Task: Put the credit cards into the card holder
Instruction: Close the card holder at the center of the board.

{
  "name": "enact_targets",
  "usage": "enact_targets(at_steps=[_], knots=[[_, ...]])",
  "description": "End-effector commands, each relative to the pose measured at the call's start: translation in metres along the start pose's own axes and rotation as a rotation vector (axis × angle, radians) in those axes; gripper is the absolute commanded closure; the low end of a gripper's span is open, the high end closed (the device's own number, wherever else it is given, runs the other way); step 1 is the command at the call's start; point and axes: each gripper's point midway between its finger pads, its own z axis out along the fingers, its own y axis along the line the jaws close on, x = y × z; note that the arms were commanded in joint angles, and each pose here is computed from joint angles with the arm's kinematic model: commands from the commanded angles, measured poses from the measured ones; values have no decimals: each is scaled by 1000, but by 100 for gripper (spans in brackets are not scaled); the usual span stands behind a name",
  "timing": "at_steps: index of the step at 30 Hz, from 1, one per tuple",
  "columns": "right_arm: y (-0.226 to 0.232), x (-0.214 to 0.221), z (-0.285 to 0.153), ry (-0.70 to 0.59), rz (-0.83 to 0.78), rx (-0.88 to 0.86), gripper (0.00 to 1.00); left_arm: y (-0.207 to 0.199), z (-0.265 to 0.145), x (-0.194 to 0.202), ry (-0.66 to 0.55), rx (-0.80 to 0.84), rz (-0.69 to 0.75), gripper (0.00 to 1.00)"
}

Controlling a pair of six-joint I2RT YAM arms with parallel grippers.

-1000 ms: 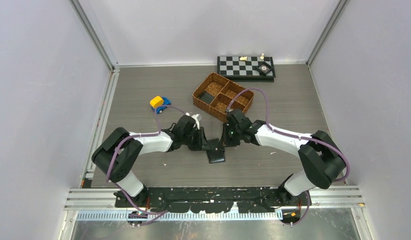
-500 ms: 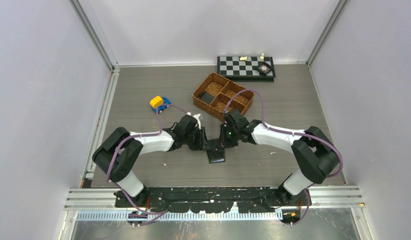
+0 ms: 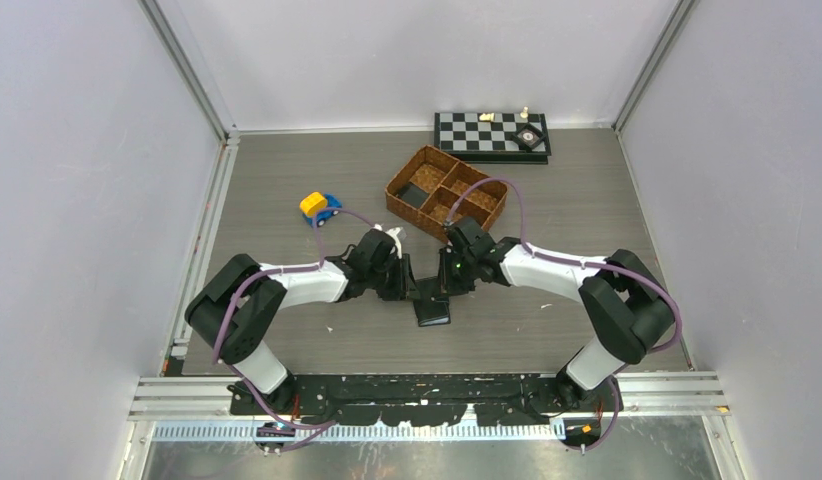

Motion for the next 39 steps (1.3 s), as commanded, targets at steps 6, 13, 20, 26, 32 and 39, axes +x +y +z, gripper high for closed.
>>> enact_targets(at_steps=[6,13,20,26,32,39], knots=[[7,-3,9,17,-29,-9,100,30,6,18,53,-115,24,75],[9,-3,11,26,-42,3,100,28,6,18,53,-105,22,76],[9,1,15,39,-57,38,100,24,7,18,52,-94,26,77],[11,4,18,45,-74,77,100,23,7,18,53,-91,26,80],[12,8,20,42,-91,122,100,22,7,19,55,-90,28,83],[20,10,24,30,-98,133,99,21,7,20,56,-89,30,86]])
